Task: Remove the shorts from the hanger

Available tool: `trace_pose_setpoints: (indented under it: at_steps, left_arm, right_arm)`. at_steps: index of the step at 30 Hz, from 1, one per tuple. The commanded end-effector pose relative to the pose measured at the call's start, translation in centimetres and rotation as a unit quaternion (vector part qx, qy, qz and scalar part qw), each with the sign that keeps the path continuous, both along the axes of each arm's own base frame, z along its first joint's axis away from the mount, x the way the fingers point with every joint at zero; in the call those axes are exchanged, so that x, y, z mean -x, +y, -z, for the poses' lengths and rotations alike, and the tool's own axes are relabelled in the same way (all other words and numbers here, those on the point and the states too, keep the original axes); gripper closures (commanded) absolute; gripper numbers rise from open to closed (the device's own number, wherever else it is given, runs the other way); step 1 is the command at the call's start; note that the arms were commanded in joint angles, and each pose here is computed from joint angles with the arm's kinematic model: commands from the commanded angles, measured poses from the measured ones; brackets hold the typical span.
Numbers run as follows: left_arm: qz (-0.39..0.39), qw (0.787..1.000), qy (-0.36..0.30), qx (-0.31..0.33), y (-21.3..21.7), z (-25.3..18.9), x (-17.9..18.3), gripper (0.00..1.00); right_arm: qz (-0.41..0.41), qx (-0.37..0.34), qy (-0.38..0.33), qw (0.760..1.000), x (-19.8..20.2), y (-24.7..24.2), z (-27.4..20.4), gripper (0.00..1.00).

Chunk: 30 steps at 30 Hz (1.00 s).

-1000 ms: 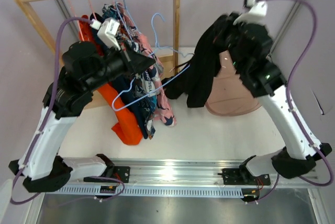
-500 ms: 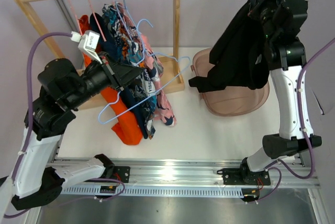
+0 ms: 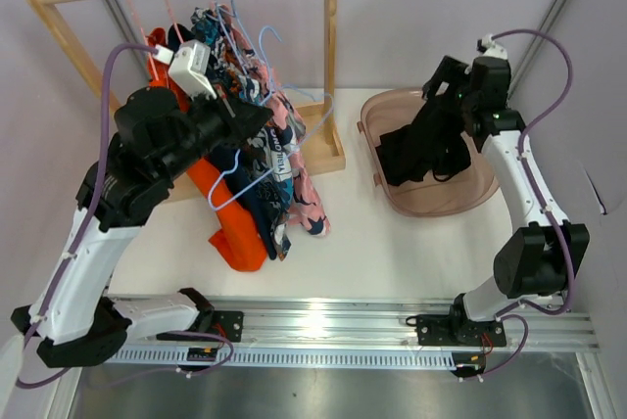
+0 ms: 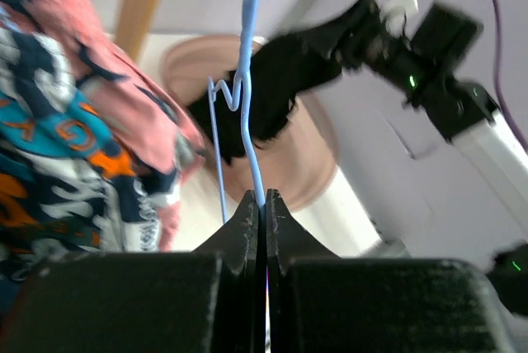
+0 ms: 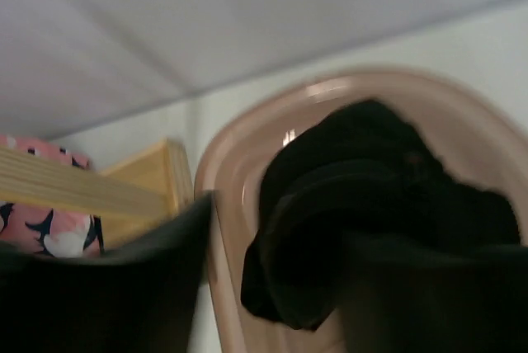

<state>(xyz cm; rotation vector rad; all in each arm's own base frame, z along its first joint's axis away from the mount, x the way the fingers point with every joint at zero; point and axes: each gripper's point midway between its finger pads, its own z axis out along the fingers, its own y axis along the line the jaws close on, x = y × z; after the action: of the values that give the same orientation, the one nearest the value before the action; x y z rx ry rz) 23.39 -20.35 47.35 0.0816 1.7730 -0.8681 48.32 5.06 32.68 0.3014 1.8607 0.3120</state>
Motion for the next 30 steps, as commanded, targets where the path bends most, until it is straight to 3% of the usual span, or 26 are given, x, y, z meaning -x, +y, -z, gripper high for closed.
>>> trace_pose_setpoints:
  at_steps: [1,3,7,15,22,26,30]
  left_arm:
    - [-0.074,0.996,-0.043,-0.011,2.0,-2.9,-2.0,1.00]
    - [-0.094,0.994,-0.054,-0.017,2.2,-4.0,-3.2,1.00]
    - [-0.121,0.990,-0.075,-0.023,1.8,-5.9,-5.4,1.00]
    - [-0.182,0.976,-0.111,-0.042,0.3,-8.7,-12.1,1.00]
    - [-0.192,0.976,-0.105,-0.013,-0.2,-7.5,-19.6,1.00]
    - [-0.200,0.975,-0.092,-0.017,-0.4,-5.1,-23.7,1.00]
    - [-0.190,0.977,-0.090,-0.017,-1.0,-4.4,-24.7,1.00]
  right_arm:
    - [-0.012,-0.025,0.033,0.999,1.9,1.2,1.6,0.01]
    - [-0.015,-0.012,0.085,0.996,3.6,2.1,5.9,0.01]
    - [-0.021,-0.002,0.095,0.995,7.4,3.2,8.5,0.00]
    - [-0.102,-0.030,0.072,0.992,17.3,9.0,7.7,0.01]
    - [-0.152,-0.054,0.080,0.984,24.4,12.2,8.9,0.01]
    - [-0.167,-0.061,0.078,0.981,26.4,13.0,9.1,0.01]
    - [-0.173,-0.050,0.076,0.981,27.0,13.4,9.1,0.01]
